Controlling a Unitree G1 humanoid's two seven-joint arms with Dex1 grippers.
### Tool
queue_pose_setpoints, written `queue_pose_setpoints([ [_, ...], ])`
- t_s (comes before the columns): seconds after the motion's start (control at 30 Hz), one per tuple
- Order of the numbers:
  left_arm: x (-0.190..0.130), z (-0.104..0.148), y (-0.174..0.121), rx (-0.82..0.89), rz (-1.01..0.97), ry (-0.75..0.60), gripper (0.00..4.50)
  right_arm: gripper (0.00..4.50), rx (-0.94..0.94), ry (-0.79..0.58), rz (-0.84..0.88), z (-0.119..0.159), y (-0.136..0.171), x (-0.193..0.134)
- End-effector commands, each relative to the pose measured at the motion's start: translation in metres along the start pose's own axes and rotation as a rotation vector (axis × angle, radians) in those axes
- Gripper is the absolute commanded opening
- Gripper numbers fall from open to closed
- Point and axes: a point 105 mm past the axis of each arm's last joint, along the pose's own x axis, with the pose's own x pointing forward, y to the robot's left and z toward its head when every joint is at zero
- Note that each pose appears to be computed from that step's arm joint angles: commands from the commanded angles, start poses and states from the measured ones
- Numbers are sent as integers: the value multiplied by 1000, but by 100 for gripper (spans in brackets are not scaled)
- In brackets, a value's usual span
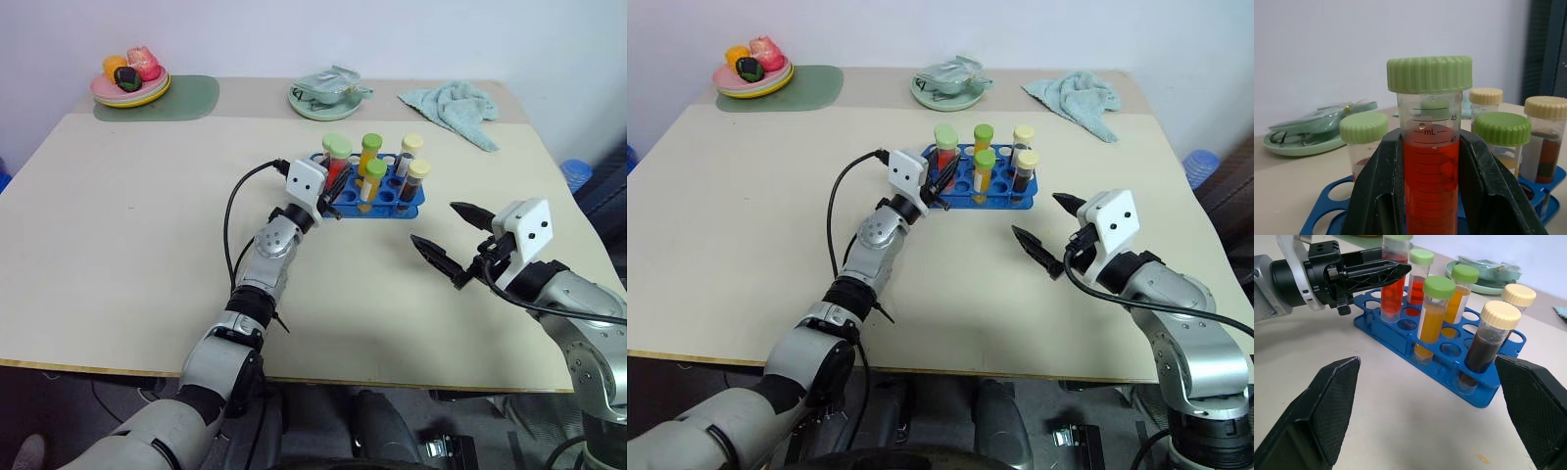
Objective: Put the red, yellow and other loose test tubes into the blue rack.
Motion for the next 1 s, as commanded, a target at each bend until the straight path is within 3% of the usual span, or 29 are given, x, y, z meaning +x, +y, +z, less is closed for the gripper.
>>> queue_pose_setpoints([
  [0.03,-15,-33,12,1,45,135,112,450,-32,-34,6,9,0,1],
  [1.0,-19,-45,-11,-41,-35,162,112,450,-30,-33,15,10,1,2],
])
